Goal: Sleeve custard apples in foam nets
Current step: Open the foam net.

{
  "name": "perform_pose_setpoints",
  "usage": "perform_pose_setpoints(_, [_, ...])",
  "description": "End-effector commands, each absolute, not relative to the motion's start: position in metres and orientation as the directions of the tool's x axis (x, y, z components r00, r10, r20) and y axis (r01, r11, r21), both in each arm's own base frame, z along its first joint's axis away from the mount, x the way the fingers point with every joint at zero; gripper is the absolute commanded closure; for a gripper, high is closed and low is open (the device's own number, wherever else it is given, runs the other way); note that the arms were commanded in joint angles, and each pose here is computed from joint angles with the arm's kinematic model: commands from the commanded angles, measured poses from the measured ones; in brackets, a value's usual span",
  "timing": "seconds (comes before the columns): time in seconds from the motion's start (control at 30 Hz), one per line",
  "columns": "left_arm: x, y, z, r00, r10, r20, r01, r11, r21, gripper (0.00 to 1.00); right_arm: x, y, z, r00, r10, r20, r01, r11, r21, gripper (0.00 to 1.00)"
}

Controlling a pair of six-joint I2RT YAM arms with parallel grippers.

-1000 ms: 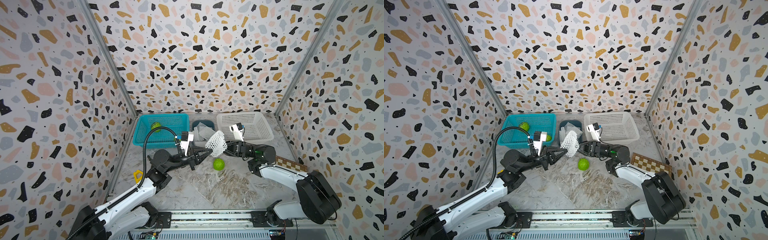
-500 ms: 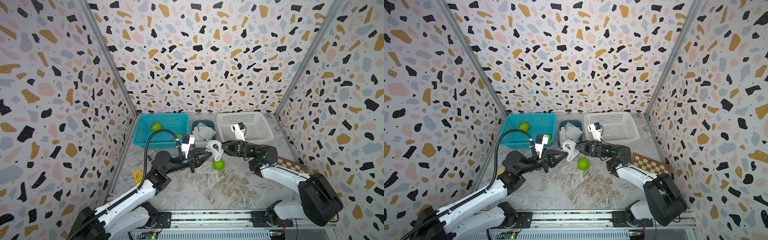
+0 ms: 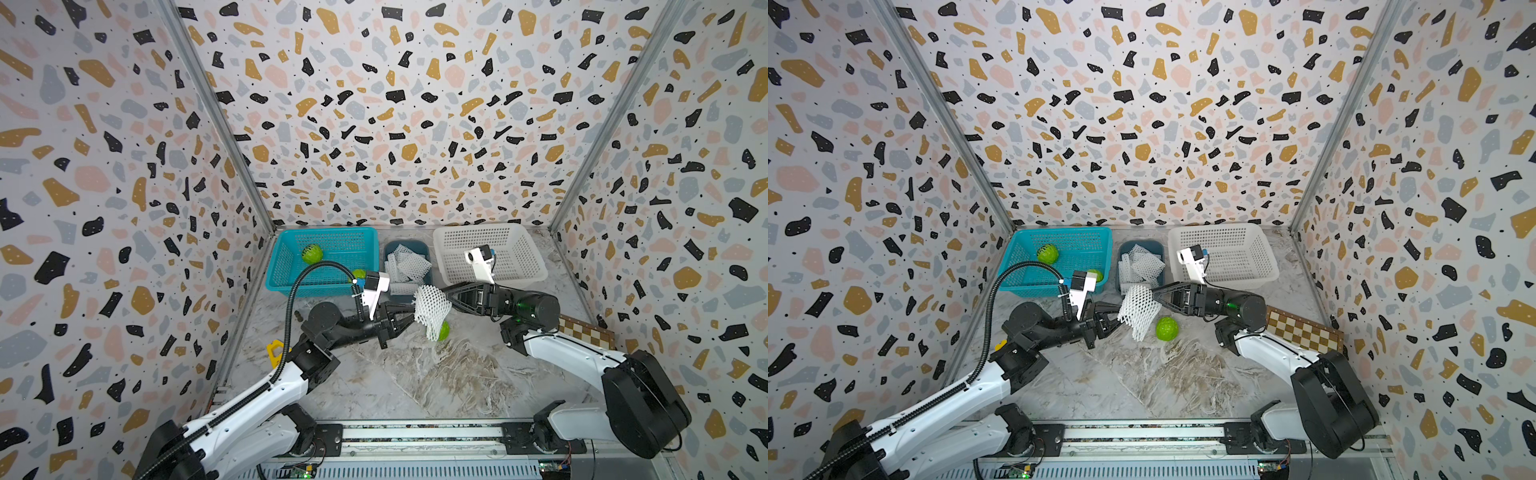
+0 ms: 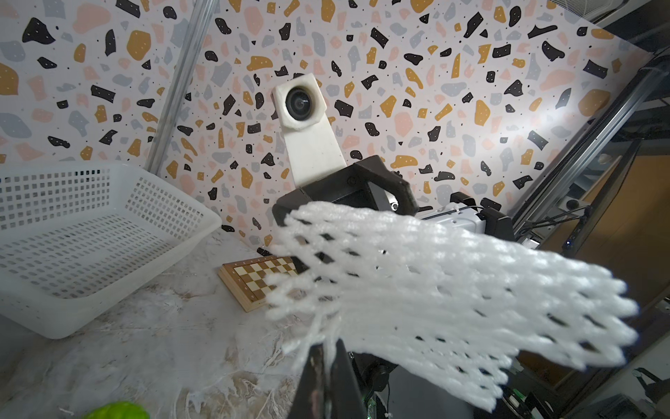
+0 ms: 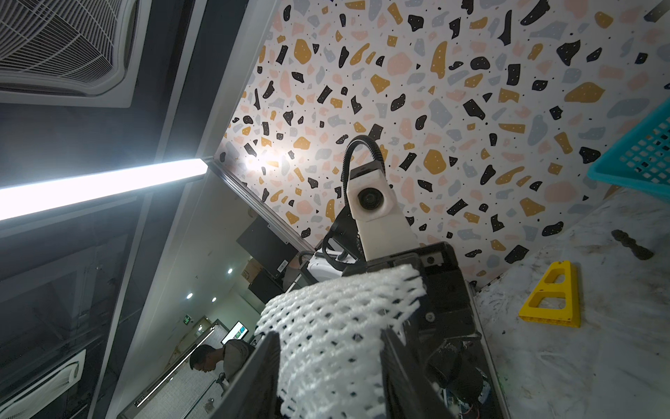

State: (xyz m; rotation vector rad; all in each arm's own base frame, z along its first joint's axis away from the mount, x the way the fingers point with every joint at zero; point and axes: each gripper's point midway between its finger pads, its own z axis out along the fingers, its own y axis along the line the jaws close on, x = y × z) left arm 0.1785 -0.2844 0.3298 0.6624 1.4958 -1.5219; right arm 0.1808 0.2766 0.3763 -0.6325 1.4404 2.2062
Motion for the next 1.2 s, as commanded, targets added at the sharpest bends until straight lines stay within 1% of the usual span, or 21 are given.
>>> perform_pose_setpoints(0.0, [0.171, -0.284, 0.347, -0.443, -0.219, -0.869, 0.882, 0.068, -0.467, 1.0, 0.14, 0.258, 0.399, -0.625, 0.172, -0.761, -0.735, -0.457, 0.501, 0.58])
perform_pose_setpoints(0.07, [0.171, -0.285, 0.347, -0.457, -0.208, -0.865, 0.877, 0.053, -0.477, 1.0, 0.14, 0.258, 0.396, -0.632, 0.167, -0.757, -0.731, -0.454, 0.51, 0.6])
perform_pose_setpoints(0.1, [0.17, -0.286, 0.348, -0.467, -0.201, -0.861, 0.874, 0.042, -0.484, 1.0, 0.141, 0.258, 0.396, -0.632, 0.167, -0.757, -0.731, -0.453, 0.51, 0.62])
perform_pose_setpoints(0.27, [0.17, -0.285, 0.345, -0.508, -0.184, -0.842, 0.854, 0.02, -0.519, 1.0, 0.145, 0.254, 0.392, -0.635, 0.175, -0.753, -0.736, -0.434, 0.52, 0.67])
perform_pose_setpoints(0.6, [0.18, -0.28, 0.341, -0.58, -0.191, -0.792, 0.808, -0.008, -0.59, 1.0, 0.144, 0.249, 0.388, -0.637, 0.183, -0.749, -0.739, -0.42, 0.526, 0.67])
perform_pose_setpoints(0.8, [0.183, -0.281, 0.339, -0.597, -0.181, -0.782, 0.796, -0.01, -0.605, 1.0, 0.14, 0.247, 0.388, -0.626, 0.185, -0.758, -0.748, -0.419, 0.515, 0.69])
perform_pose_setpoints(1.0, [0.183, -0.282, 0.339, -0.598, -0.174, -0.783, 0.796, -0.015, -0.605, 1.0, 0.144, 0.249, 0.383, -0.642, 0.18, -0.745, -0.737, -0.413, 0.535, 0.81])
perform_pose_setpoints(1.1, [0.182, -0.282, 0.34, -0.623, -0.17, -0.764, 0.778, -0.026, -0.628, 1.0, 0.147, 0.249, 0.382, -0.651, 0.181, -0.738, -0.731, -0.411, 0.544, 0.91])
perform_pose_setpoints(1.17, [0.181, -0.282, 0.339, -0.624, -0.169, -0.763, 0.777, -0.03, -0.629, 1.0, 0.15, 0.248, 0.382, -0.655, 0.189, -0.731, -0.73, -0.406, 0.549, 0.97])
